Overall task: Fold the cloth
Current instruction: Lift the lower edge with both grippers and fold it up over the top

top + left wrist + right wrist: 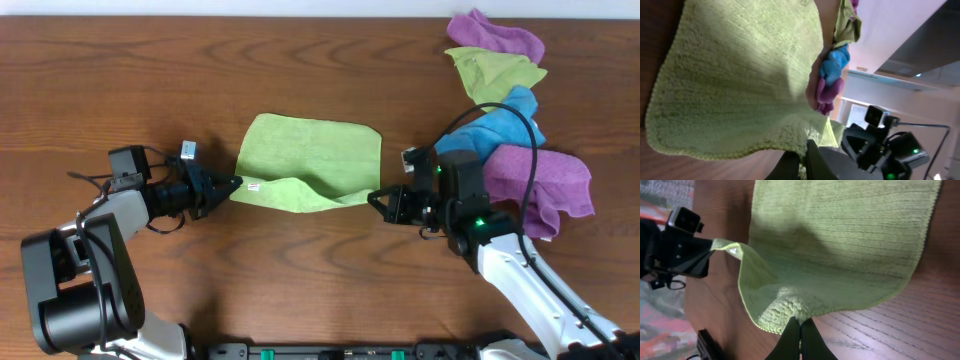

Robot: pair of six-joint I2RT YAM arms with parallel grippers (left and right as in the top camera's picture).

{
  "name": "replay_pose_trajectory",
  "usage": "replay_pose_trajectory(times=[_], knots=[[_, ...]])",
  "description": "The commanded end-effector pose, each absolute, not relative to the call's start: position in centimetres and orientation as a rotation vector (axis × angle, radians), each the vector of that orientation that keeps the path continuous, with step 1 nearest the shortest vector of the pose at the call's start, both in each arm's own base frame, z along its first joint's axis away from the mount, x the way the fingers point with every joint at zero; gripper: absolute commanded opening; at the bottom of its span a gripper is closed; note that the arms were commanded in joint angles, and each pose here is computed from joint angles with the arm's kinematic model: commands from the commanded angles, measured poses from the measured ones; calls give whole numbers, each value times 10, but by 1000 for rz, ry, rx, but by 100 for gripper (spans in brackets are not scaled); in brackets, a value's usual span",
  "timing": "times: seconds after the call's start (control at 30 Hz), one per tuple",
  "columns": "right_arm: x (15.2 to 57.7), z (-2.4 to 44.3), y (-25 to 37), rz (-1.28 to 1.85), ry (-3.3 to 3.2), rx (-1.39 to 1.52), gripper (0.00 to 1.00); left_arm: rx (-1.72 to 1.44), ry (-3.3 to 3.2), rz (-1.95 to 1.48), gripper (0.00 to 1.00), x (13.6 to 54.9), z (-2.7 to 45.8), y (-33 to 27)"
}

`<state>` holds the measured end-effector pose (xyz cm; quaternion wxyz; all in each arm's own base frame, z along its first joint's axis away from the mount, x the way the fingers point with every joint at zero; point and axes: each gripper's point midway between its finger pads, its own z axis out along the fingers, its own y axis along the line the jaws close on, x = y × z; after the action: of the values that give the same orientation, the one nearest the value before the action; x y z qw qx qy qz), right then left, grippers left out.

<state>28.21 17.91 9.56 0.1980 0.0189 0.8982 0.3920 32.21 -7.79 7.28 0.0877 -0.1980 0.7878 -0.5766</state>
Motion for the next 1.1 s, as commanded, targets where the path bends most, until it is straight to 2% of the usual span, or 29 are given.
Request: replay_pose_trajectory(times=[0.0, 0.23, 0.5, 0.7, 1.07], knots=[[291, 99, 174, 1053, 2499, 96, 2, -511, 2316, -1712, 6, 326, 76, -77], [309, 86, 155, 950, 2499, 184, 1, -378, 2361, -1454, 6, 366, 76, -88], [362, 71, 141, 950, 2513, 153, 1, -388, 2374, -1128, 6, 421, 95, -71], [403, 64, 128, 934, 2533, 144, 2, -375, 2371, -1184, 5, 454, 88, -72], [446, 58, 128, 920, 2515, 112, 2, -345, 2346, -1255, 5, 510, 75, -72]])
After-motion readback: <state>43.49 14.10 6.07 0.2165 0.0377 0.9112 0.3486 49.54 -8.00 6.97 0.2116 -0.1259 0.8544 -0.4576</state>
